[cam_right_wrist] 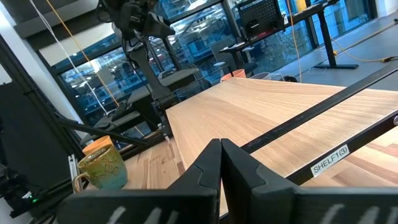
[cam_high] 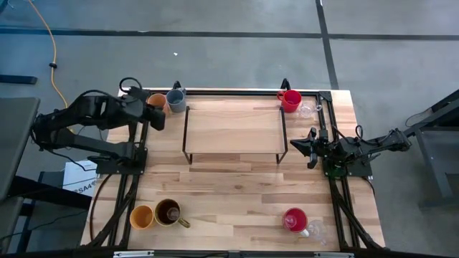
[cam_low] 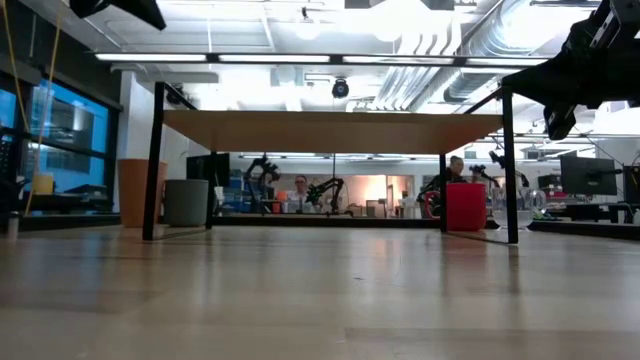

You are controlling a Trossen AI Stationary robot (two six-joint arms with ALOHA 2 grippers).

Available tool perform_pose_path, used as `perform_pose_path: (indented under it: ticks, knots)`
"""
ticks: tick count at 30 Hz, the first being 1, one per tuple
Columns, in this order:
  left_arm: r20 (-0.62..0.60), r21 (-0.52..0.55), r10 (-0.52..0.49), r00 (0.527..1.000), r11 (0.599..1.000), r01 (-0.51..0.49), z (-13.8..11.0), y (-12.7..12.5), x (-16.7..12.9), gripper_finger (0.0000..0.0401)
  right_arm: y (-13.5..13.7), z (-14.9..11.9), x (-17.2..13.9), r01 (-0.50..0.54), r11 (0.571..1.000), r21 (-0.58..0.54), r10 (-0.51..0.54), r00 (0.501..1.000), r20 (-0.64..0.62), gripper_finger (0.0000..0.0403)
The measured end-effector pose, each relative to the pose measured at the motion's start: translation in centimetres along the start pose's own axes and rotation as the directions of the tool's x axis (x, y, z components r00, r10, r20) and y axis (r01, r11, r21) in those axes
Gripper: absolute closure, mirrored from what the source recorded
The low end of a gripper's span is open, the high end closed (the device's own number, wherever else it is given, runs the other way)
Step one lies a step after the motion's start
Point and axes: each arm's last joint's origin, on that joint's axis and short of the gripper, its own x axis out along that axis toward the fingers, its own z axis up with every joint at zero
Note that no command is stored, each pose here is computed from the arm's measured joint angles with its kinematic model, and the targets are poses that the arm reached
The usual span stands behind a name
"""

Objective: Stack small to large cups/mugs on shelf
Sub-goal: Put the brown cup on the shelf

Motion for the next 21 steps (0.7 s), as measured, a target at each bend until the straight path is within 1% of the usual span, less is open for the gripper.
perform_pose_path:
  ticks: [4, 9, 10, 11, 13, 15, 17, 19, 21]
  knots:
    - [0.039, -0.036, -0.050, 0.998, 0.998, 0.052, 0.5, -0.5, 0.0, 0.0401, 0.0, 0.0, 0.0, 0.000, 1.000, 0.000, 0.000, 1.000, 0.000, 0.0402]
    - [0.064, -0.046, -0.123, 0.990, 0.991, 0.126, 0.9, -1.1, -0.1, 0.0401, 0.0, 0.1, 0.0, -0.002, 1.000, -0.024, 0.002, 1.000, 0.006, 0.0402]
    - [0.060, -0.043, -0.131, 0.990, 0.990, 0.134, 0.9, -1.1, -0.1, 0.0401, 0.1, 0.2, 0.0, -0.007, 1.000, -0.017, 0.008, 1.000, 0.018, 0.0402]
    - [0.056, -0.038, -0.134, 0.989, 0.990, 0.136, 0.9, -1.1, -0.1, 0.0401, 0.2, 0.4, 0.0, -0.024, 0.999, 0.027, 0.023, 0.999, 0.035, 0.0402]
    - [0.055, -0.027, -0.134, 0.990, 0.990, 0.135, 0.9, -1.1, -0.1, 0.0401, 0.5, 1.1, -0.1, -0.079, 0.988, 0.135, 0.066, 0.993, 0.096, 0.0402]
    - [0.055, -0.019, -0.133, 0.990, 0.991, 0.134, 0.9, -1.1, -0.1, 0.0401, 0.7, 1.9, -0.2, -0.098, 0.980, 0.175, 0.066, 0.982, 0.175, 0.0402]
    - [0.055, -0.016, -0.133, 0.990, 0.991, 0.134, 0.9, -1.1, -0.1, 0.0401, 0.8, 2.8, -0.4, -0.111, 0.969, 0.221, 0.048, 0.961, 0.274, 0.0402]
    - [0.055, -0.006, -0.133, 0.990, 0.991, 0.133, 0.9, -1.1, -0.1, 0.0401, 0.9, 4.0, -0.8, -0.138, 0.956, 0.259, 0.027, 0.921, 0.389, 0.0402]
    - [0.056, 0.017, -0.133, 0.990, 0.991, 0.132, 0.9, -1.1, -0.1, 0.0401, 1.0, 5.4, -1.5, -0.166, 0.956, 0.242, 0.018, 0.857, 0.515, 0.0402]
